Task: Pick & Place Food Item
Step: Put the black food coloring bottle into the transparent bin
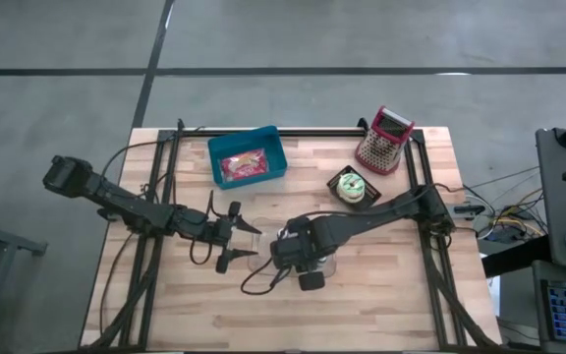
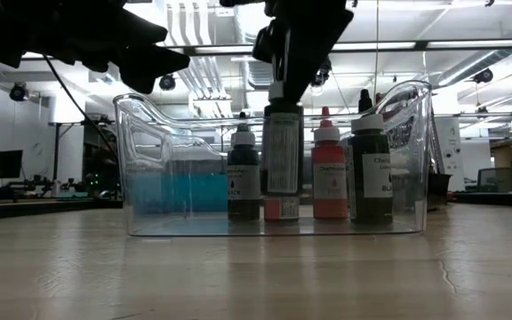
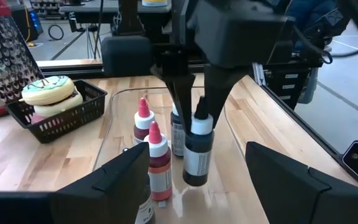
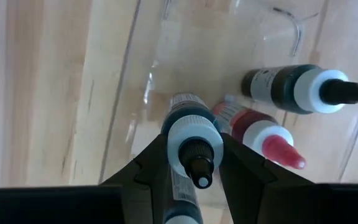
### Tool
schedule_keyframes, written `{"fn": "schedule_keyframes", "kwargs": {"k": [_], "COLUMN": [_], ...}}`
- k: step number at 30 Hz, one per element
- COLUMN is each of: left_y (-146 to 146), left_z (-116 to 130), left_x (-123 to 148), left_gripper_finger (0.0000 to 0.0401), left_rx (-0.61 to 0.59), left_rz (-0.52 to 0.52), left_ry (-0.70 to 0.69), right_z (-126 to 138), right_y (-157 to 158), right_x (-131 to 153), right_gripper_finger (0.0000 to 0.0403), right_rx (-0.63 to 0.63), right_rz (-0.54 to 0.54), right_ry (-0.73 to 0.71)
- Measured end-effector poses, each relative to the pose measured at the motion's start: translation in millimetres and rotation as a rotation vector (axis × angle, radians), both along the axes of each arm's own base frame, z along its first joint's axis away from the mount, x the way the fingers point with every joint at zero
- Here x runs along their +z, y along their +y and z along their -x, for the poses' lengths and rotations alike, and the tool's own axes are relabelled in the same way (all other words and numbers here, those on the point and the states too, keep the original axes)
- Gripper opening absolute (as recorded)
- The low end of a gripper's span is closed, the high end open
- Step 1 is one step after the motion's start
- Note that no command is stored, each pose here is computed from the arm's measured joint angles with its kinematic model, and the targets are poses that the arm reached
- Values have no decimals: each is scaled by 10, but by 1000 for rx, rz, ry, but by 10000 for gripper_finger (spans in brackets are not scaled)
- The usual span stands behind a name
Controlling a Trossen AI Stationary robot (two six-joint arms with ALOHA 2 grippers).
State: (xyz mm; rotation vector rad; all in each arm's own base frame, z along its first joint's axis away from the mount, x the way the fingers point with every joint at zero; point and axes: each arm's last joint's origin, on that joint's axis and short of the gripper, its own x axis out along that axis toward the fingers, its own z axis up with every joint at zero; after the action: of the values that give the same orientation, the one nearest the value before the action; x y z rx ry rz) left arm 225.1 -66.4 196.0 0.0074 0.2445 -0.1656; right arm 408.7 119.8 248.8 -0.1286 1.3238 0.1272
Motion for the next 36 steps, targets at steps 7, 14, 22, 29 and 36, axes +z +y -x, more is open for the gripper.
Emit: {"fn": "schedule_keyframes", "kwargs": {"k": [7,14,22,29,36], "left_y": [0,0,0,1,2], "left_z": [0,-1,-1,-1,-2], "left_x": [0,6,6,6,6], "left_gripper_finger": [273,273,273,273,273], "left_rx": [1,1,2,5,5], "left_rz": [3,5,5,9,9], "left_ry": [0,-7,-7,-6,-6], "right_z": [16,18,1,-6,-8], "right_y": [-5,-7,6,8,7], "right_x": [-125,-174,-170,-168,-192], "right_gripper_finger": [108,108,108,108,108], "right_rx": [-3,-1,12,14,18], "right_rz": [7,4,-25,-26,-26], "right_ry": [17,20,7,0,-3]}}
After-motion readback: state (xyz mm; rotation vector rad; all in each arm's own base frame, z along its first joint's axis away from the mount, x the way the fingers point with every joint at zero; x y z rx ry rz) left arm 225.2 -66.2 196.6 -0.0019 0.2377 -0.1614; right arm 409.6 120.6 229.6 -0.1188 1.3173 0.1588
